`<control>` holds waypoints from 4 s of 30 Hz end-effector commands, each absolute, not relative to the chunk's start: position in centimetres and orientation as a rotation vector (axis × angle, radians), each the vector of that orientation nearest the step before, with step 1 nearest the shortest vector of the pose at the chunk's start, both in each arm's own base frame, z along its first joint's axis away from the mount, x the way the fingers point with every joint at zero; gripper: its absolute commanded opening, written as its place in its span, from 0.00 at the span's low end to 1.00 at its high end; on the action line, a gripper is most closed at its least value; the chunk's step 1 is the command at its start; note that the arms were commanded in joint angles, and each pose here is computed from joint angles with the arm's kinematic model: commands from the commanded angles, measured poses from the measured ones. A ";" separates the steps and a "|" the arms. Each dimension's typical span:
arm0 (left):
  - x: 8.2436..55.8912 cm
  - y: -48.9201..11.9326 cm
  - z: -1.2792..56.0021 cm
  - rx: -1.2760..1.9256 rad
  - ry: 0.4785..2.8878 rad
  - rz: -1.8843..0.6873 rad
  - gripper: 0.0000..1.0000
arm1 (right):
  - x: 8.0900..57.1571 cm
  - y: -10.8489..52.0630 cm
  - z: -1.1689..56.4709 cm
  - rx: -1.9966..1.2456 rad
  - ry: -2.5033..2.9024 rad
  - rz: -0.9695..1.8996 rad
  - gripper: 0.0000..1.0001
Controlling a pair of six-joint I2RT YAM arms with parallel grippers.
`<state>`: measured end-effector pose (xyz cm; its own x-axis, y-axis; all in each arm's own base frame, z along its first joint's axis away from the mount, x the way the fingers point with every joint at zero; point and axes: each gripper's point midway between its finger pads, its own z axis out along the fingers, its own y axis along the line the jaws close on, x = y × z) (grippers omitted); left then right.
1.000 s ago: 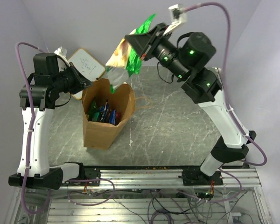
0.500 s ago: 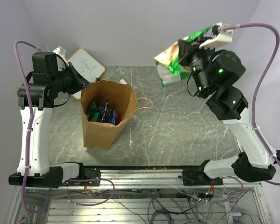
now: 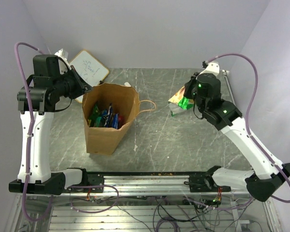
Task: Take the snacks out of the paper bag
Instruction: Place the snack at the center of the board, then adjust the paper bag at the center of the board.
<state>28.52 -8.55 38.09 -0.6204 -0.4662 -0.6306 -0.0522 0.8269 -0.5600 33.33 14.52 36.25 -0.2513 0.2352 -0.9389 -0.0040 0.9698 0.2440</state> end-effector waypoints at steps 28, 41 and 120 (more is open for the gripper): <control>29.7 -9.6 41.3 -0.253 2.060 -0.712 0.07 | 34.4 11.9 13.1 0.717 2.290 0.605 0.03; 29.5 -9.2 41.5 -0.219 2.078 -0.670 0.07 | 32.4 7.1 17.3 0.480 2.368 0.300 0.84; 32.6 -6.8 44.8 -0.109 1.870 -0.467 0.07 | 27.8 34.9 24.5 -0.700 2.437 1.005 0.15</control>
